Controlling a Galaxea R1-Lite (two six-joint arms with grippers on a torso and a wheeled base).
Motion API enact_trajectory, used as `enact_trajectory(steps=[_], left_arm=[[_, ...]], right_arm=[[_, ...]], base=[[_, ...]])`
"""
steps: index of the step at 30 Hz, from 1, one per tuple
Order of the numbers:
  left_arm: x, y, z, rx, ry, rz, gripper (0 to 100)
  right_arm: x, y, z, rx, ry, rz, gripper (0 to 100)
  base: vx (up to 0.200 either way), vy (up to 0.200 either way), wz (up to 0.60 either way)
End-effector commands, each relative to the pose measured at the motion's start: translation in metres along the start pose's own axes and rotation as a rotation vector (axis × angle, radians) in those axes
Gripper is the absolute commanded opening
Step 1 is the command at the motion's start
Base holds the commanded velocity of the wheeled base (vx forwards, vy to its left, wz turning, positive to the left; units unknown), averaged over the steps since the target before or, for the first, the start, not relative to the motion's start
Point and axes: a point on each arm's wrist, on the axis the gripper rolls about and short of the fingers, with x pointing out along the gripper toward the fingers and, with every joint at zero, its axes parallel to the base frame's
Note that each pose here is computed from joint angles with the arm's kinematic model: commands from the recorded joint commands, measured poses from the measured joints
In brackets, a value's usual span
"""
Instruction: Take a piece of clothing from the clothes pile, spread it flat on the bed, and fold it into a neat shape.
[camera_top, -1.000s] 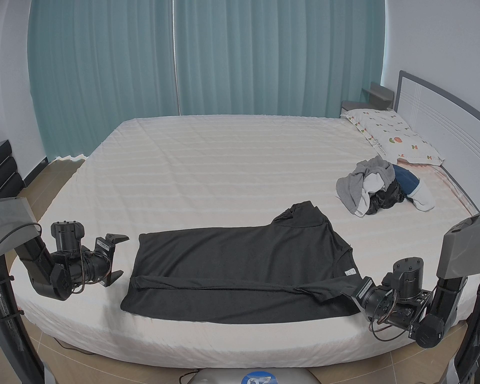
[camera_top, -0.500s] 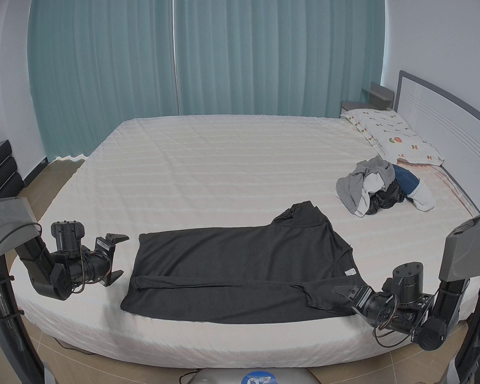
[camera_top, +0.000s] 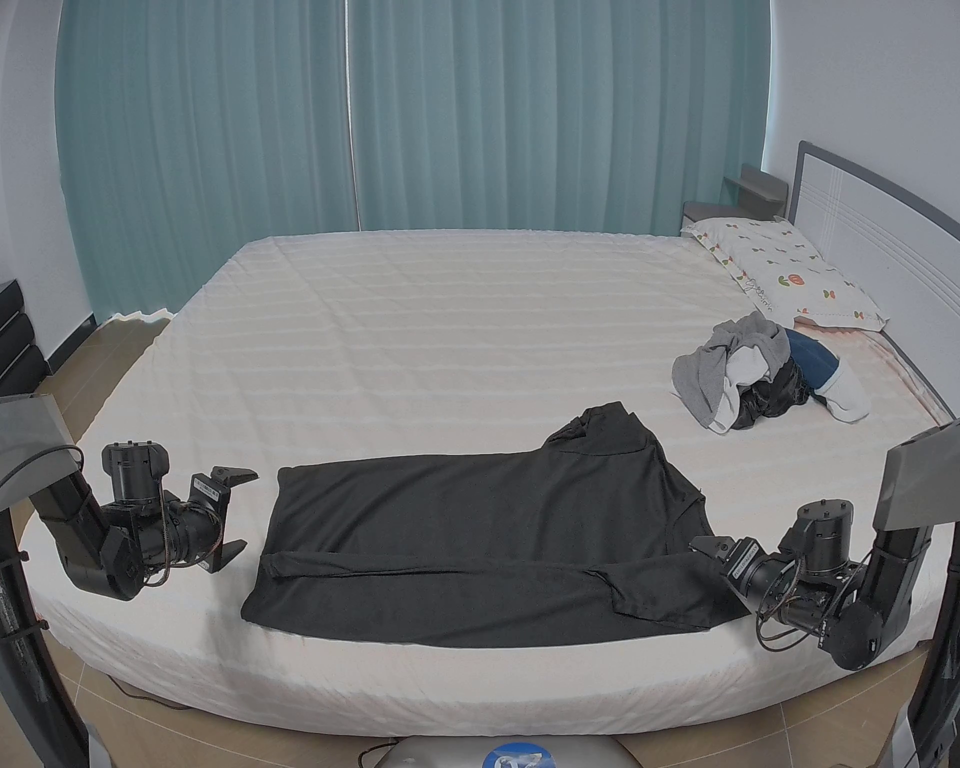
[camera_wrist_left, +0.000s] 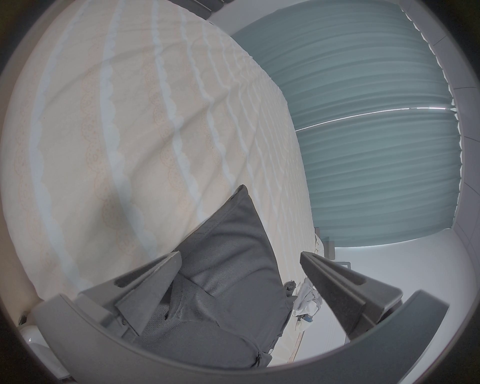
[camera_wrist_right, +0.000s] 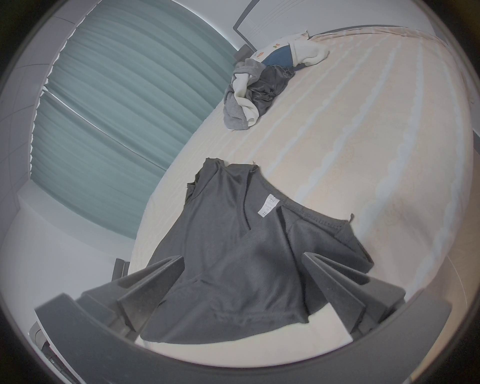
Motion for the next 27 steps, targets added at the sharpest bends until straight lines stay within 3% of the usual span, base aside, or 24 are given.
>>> enact_trajectory(steps=[1, 8, 9, 27], left_arm=[[0.0, 0.001, 0.0, -0.001, 0.0, 0.003, 100], [0.001, 0.001, -0.002, 0.002, 0.005, 0.004, 100], [0.001, 0.001, -0.002, 0.002, 0.005, 0.004, 100], [0.002, 0.003, -0.003, 0.016, 0.01, 0.013, 100]], right_arm=[[0.028, -0.015, -0.003, 0.007, 0.007, -0.034, 100], [0.04, -0.02, -0.003, 0.024, 0.011, -0.007, 100], [0.042, -0.022, -0.005, 0.023, 0.009, -0.004, 0], [0.043, -0.028, 0.004, 0.041, -0.05, 0.007, 0]], base=[[0.0, 0.0, 0.0], [0.0, 0.0, 0.0], [0.0, 0.0, 0.0], [0.0, 0.0, 0.0]])
